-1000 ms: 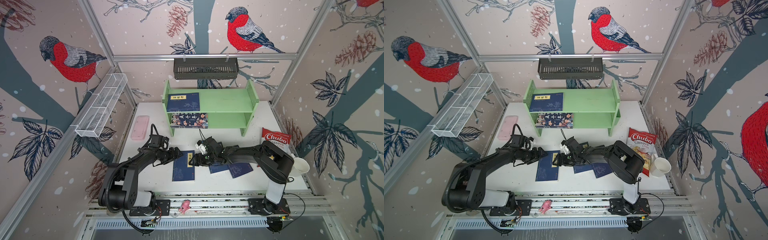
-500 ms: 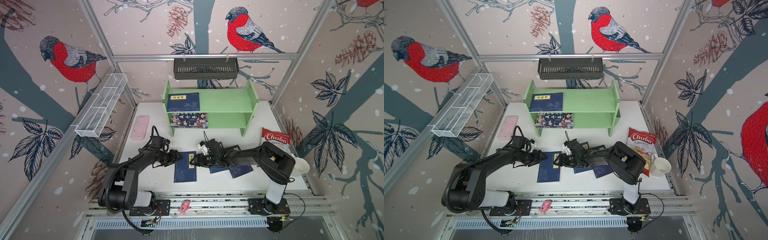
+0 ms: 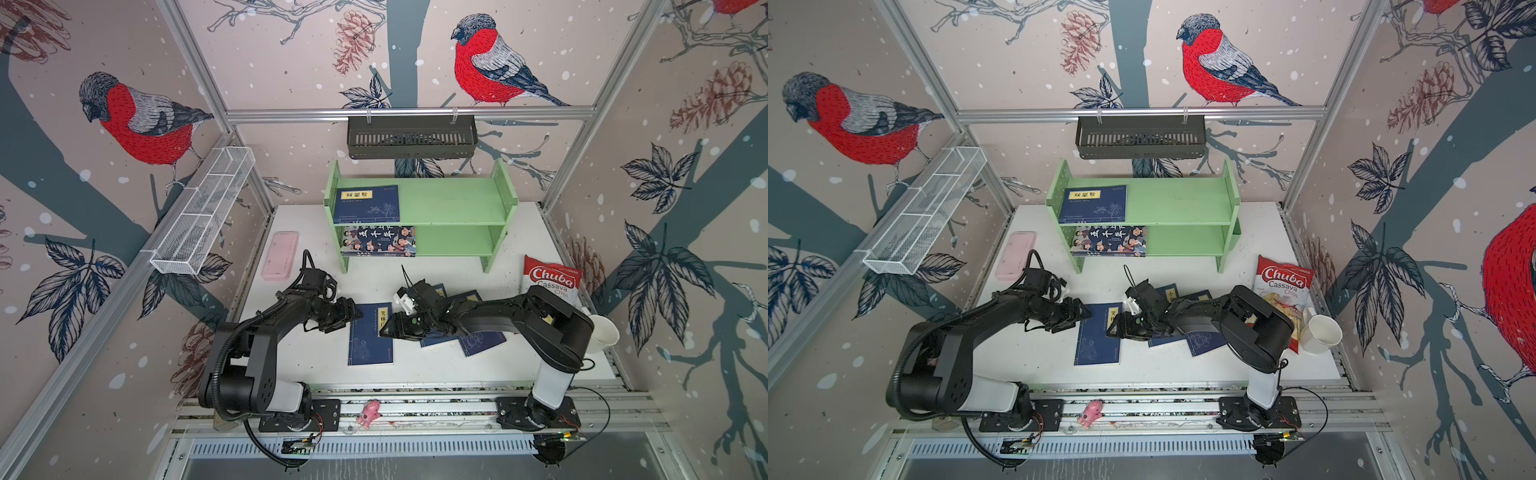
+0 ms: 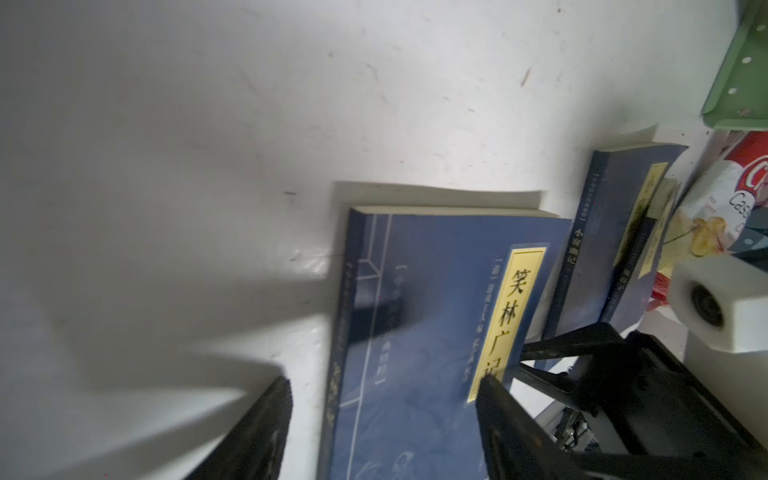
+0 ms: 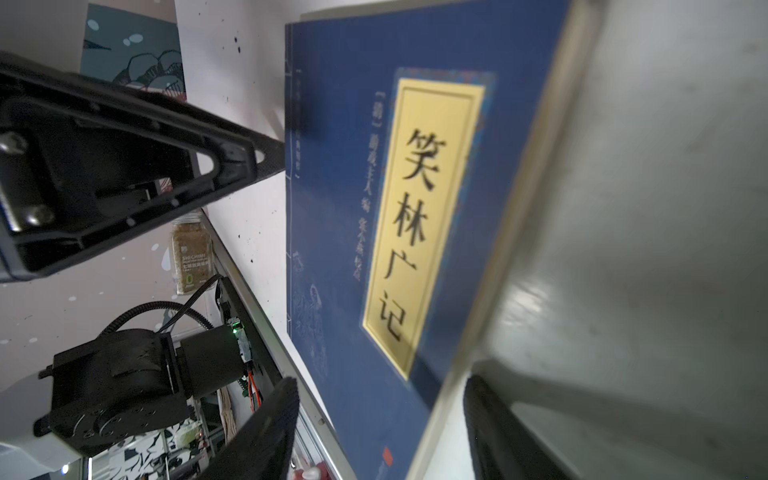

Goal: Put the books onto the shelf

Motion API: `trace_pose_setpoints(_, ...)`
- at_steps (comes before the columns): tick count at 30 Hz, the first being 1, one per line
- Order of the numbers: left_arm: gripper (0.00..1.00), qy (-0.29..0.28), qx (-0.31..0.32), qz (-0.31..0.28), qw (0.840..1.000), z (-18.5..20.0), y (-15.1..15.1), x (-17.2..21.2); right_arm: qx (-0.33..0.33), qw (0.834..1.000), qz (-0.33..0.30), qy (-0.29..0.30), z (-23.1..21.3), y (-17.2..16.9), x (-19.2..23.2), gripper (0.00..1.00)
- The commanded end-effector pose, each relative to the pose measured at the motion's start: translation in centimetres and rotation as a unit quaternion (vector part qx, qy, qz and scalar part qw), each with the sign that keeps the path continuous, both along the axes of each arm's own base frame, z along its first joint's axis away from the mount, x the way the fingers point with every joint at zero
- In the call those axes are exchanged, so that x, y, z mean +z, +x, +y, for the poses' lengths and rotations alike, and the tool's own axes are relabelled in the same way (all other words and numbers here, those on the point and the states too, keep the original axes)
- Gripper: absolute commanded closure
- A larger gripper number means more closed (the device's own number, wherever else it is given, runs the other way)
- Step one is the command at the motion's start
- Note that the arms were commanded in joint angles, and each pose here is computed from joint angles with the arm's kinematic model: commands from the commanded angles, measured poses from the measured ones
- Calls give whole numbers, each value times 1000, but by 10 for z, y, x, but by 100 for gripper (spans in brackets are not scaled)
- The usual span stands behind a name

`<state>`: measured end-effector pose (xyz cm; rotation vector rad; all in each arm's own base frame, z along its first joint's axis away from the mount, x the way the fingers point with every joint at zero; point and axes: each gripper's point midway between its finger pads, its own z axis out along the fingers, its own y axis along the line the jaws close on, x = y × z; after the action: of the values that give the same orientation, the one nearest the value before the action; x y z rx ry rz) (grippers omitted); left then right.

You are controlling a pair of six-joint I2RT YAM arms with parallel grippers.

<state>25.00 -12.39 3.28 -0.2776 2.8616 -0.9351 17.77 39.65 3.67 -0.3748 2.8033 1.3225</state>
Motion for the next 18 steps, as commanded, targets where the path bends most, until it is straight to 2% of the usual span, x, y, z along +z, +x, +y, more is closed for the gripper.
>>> trace_pose_setpoints(1,28,21,-10,38,999,2,-18,-14,8,996,50,-80,-24,-21,-33,34)
trace_pose_setpoints(5,28,-6,-37,41,998,-13,-24,-14,0,994,55,-90,-26,-19,-41,35)
trace_pose_setpoints(13,43,-31,-48,18,998,-21,-20,0,-42,993,52,-99,-36,-5,-51,36)
trace_pose_setpoints(18,46,-42,-43,3,998,-23,-17,11,-54,992,48,-99,-40,-1,-50,36)
